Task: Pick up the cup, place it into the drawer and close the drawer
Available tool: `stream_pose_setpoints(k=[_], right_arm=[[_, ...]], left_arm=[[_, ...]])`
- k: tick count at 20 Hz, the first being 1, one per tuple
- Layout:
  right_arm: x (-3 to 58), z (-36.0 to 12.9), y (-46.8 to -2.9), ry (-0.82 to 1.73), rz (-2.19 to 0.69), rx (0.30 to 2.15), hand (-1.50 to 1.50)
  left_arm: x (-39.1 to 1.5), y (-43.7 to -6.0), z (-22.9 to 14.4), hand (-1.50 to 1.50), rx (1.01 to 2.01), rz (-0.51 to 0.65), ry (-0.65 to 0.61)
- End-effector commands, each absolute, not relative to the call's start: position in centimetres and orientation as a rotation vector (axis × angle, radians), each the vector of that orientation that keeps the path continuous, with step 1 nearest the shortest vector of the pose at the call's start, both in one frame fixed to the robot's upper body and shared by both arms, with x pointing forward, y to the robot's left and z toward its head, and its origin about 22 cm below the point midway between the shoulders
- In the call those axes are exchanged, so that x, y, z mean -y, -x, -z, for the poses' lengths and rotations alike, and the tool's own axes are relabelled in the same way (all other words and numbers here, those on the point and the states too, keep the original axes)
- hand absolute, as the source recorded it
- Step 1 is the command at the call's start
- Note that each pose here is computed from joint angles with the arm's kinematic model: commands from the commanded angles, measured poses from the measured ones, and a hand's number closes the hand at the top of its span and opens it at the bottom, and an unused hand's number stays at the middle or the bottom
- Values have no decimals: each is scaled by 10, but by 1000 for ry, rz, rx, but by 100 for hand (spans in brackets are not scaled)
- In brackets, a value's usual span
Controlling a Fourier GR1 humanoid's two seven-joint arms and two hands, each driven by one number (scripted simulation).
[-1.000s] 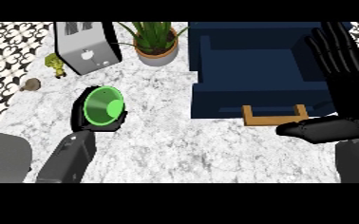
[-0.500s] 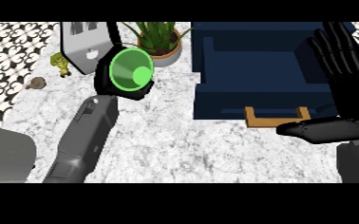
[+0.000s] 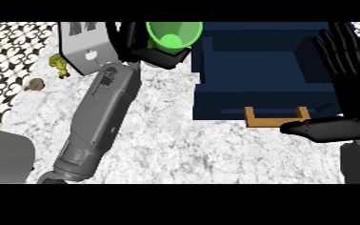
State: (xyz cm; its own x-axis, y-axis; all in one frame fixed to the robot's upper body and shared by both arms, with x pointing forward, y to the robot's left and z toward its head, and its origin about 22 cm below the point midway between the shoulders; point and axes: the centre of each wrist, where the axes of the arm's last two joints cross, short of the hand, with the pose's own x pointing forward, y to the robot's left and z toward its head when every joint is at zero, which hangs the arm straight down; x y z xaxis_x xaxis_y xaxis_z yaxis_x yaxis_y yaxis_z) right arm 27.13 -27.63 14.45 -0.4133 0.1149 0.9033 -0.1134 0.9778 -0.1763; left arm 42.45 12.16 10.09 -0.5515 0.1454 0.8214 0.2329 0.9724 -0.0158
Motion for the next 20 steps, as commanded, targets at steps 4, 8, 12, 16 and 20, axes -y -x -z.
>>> stream_pose_setpoints(k=[4, 8, 12, 16, 20], right_arm=[[270, -153, -282, 19, -266, 1987, -150], [287, -145, -274, -21, -290, 1997, -150], [265, -152, -275, -59, -270, 2020, -150], [266, -155, -288, -62, -280, 2036, -150], [265, -155, -287, -77, -343, 2036, -150]], left_arm=[[-65, -435, -161, 150, 2138, 151, 160], [-48, -442, -167, 150, 1997, 205, 122], [-34, -445, -172, 150, 1905, 230, 46], [-40, -447, -145, 150, 1855, 292, -19], [-40, -448, -138, 150, 1747, 407, -10]])
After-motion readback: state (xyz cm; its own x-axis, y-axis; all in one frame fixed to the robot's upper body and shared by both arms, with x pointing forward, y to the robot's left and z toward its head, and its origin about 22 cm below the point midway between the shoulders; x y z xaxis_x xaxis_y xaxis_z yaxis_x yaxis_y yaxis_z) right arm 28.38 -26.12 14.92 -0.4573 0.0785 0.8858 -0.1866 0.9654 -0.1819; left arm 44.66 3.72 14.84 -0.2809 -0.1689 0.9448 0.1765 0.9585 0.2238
